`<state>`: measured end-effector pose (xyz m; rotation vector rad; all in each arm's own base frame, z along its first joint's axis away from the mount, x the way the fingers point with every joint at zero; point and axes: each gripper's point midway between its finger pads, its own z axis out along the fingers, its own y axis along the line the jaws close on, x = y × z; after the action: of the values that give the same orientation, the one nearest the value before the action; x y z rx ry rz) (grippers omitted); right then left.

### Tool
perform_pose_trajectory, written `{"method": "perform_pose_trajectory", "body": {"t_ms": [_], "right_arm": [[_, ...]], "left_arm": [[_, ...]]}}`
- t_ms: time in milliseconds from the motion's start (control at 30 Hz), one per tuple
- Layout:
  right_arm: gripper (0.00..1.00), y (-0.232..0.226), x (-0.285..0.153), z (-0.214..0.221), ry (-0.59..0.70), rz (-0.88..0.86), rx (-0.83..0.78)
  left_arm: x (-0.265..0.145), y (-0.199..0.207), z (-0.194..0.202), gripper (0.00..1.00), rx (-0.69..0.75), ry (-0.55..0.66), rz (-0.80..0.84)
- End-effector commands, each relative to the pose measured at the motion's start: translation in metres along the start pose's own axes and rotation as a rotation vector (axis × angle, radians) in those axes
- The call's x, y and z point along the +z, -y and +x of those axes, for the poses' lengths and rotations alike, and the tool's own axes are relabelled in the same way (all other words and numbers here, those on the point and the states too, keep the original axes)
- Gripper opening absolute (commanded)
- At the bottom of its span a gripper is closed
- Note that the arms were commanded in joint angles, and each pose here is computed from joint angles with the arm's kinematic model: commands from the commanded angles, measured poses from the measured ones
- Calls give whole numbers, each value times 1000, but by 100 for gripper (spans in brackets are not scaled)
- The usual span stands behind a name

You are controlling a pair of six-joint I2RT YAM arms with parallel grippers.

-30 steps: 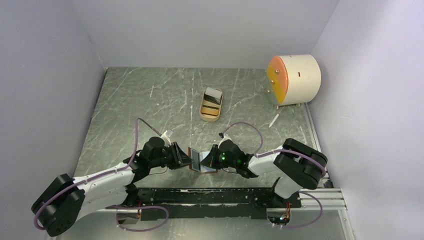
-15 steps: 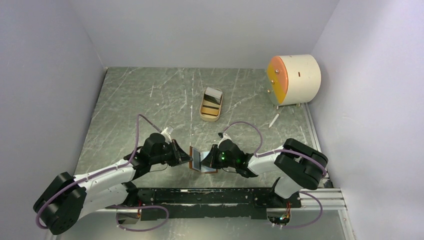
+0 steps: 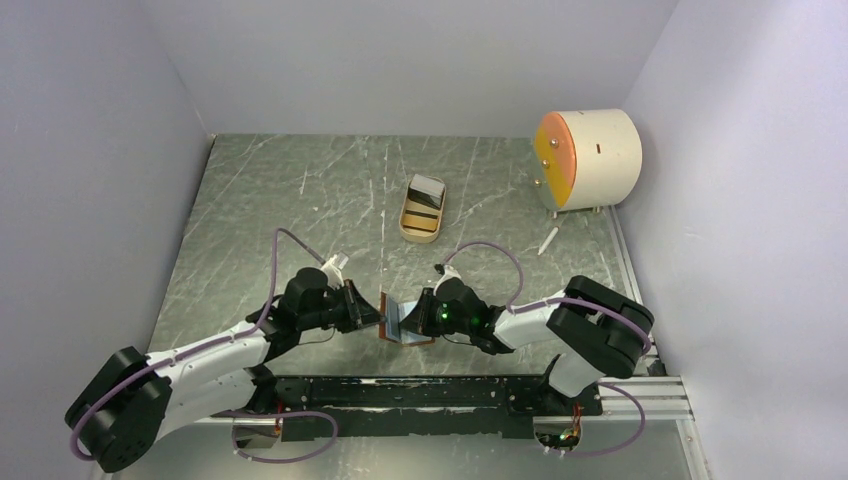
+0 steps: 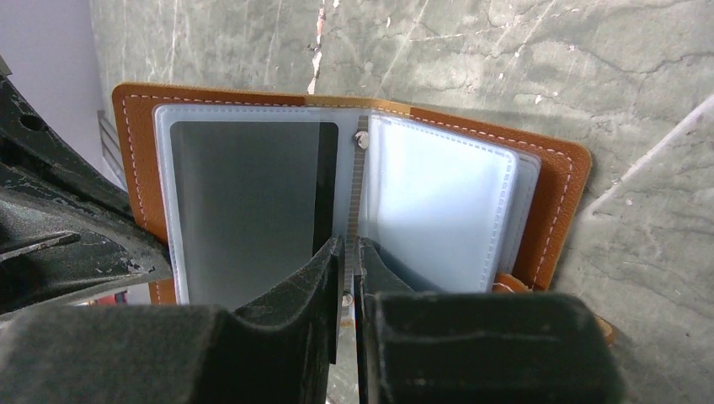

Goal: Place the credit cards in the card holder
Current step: Insert the credit card into the card holder.

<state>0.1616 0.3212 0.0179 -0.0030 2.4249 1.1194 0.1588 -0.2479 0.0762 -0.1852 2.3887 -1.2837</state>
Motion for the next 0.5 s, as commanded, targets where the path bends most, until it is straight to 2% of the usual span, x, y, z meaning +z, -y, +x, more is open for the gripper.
{"method": "perform_pose_trajectory", "body": {"t_ms": [0, 300, 467], "right_arm": [[15, 16, 3, 3, -6, 60, -29], [16, 20, 4, 4, -13, 76, -40], [16, 23, 7, 7, -24, 85, -46]], "left_arm": [[-1, 23, -1, 9, 43, -11, 124], [9, -5, -2, 9, 17, -36, -50], [11, -7, -5, 11, 11, -37, -87]]}}
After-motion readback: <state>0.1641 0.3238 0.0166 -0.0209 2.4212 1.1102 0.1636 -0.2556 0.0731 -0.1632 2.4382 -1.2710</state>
